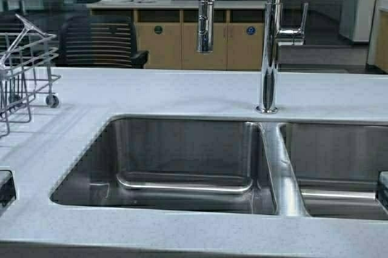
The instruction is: Wash the pan
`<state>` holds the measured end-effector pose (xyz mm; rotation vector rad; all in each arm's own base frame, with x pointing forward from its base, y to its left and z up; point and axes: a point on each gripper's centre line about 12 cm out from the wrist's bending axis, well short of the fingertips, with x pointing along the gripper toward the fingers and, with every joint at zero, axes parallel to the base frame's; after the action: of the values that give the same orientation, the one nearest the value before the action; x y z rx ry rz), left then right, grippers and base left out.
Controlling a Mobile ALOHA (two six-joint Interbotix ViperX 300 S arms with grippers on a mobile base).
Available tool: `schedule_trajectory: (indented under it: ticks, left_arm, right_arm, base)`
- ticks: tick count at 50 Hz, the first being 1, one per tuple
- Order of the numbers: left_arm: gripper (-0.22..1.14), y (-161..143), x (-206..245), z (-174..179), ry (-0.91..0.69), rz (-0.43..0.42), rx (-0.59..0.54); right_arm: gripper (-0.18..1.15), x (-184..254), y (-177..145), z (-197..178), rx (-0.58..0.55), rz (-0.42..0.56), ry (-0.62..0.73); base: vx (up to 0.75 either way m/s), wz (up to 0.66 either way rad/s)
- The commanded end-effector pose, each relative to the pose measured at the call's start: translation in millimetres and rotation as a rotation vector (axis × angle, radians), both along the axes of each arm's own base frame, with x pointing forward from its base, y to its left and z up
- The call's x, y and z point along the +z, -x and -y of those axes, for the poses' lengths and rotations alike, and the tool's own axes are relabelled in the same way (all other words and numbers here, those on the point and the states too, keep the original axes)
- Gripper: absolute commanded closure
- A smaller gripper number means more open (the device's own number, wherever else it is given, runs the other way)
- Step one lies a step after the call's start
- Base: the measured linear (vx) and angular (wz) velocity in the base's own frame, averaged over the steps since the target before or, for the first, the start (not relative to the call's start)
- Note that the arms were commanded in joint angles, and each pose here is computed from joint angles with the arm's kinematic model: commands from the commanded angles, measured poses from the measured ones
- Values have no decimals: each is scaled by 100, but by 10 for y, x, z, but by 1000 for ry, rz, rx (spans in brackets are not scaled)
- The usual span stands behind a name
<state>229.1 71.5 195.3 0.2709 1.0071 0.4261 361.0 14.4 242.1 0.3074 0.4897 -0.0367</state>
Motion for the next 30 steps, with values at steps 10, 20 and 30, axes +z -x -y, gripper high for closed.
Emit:
schedule_trajectory:
  ticks: [10, 20, 30]
  left_arm:
    - [89, -98, -98, -242, -23, -82, 34]
    - [87, -204, -155, -281, -28, -110, 29]
    - [49, -265, -275, -248, -1, -109, -4]
  right_arm:
    - [91, 45, -83, -8, 2, 14, 1]
    - [91, 45, -83, -8, 2, 14, 2]
    - [91, 45, -83, -8, 4, 14, 5]
  base:
    - [0, 0]
    - [0, 1]
    - [0, 0]
